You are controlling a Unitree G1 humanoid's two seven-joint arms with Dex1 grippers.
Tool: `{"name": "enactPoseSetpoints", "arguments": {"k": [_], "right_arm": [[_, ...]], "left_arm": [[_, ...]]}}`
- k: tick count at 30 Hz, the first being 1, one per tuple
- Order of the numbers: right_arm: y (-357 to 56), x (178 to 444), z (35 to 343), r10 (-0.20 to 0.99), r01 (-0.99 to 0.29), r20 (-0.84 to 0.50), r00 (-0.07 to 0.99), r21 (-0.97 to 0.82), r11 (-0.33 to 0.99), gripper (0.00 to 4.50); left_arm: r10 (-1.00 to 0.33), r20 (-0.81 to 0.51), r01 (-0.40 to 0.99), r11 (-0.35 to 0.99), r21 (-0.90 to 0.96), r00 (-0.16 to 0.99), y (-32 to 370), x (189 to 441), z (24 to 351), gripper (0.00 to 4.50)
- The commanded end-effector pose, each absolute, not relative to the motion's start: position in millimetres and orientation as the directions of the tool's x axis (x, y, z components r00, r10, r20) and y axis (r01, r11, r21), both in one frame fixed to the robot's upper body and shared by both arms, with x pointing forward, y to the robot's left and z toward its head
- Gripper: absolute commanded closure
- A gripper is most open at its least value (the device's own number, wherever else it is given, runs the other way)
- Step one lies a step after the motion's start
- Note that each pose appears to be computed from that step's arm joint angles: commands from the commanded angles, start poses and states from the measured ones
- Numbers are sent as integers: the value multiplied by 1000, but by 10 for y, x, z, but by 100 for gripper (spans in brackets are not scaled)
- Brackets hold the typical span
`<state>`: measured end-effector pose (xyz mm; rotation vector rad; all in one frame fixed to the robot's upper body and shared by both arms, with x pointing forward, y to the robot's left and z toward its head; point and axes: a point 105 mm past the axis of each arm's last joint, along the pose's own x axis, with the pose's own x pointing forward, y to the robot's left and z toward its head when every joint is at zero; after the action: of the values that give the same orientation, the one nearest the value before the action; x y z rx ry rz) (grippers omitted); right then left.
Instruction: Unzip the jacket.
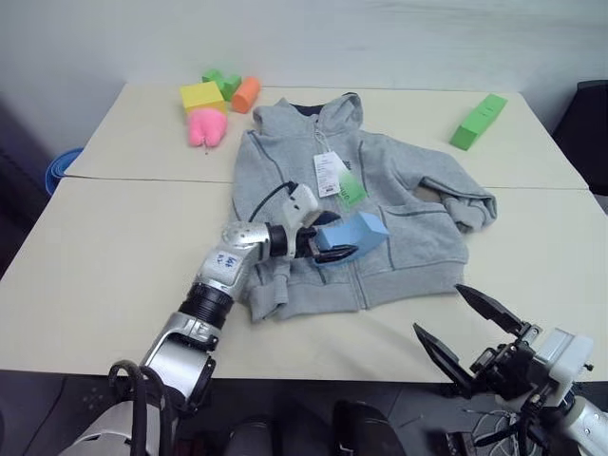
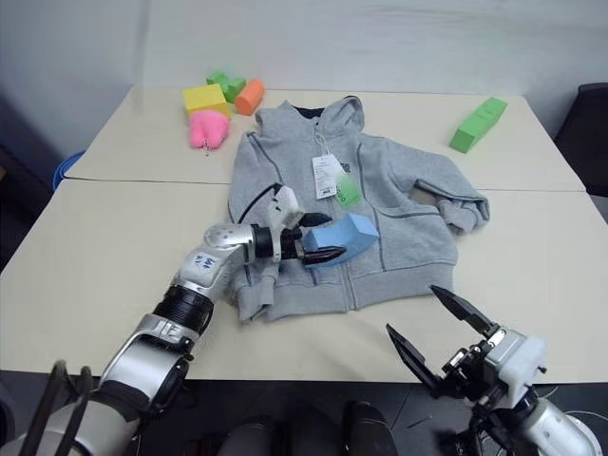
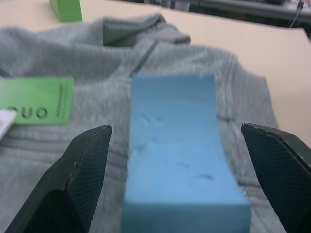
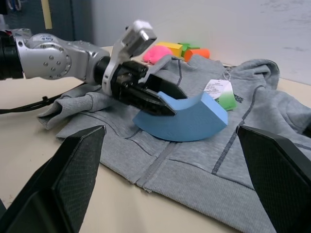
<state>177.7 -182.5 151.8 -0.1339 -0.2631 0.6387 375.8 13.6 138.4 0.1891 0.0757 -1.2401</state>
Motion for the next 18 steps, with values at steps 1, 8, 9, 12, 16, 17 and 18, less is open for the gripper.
{"name": "enactPoseSetpoints", "arguments": {"k": [1, 8, 9, 12, 16, 17, 18], "right_arm": [[-1775, 1697, 1621, 603, -557, 243, 759, -237, 796, 0], [-1775, 1675, 1605, 598, -551, 250, 762, -236, 801, 0], [-1769, 1688, 1611, 604, -556, 254, 755, -239, 796, 0], [-1708, 1754, 1631, 644, -595, 268, 717, -247, 765, 0], [-1556, 1873, 1708, 720, -671, 294, 628, -263, 693, 0], [-1521, 1907, 1718, 737, -687, 293, 610, -267, 675, 0], [-1429, 1909, 1641, 801, -739, 228, 554, -309, 599, 0]], "left_arm": [[-928, -201, 945, 286, 157, 315, 85, 3778, 1362, 1], [-919, -162, 930, 338, 142, 358, 152, 3827, 1381, 185], [-932, -115, 936, 329, 126, 343, 148, 3804, 1455, 199], [-940, 85, 937, 337, 90, 330, 222, 3762, 1804, 199], [-864, 332, 899, 429, 93, 378, 638, 3723, 2177, 199], [-823, 386, 875, 478, 75, 416, 788, 3732, 2255, 199], [-766, 425, 821, 565, 86, 482, 1008, 3750, 2332, 199]]}}
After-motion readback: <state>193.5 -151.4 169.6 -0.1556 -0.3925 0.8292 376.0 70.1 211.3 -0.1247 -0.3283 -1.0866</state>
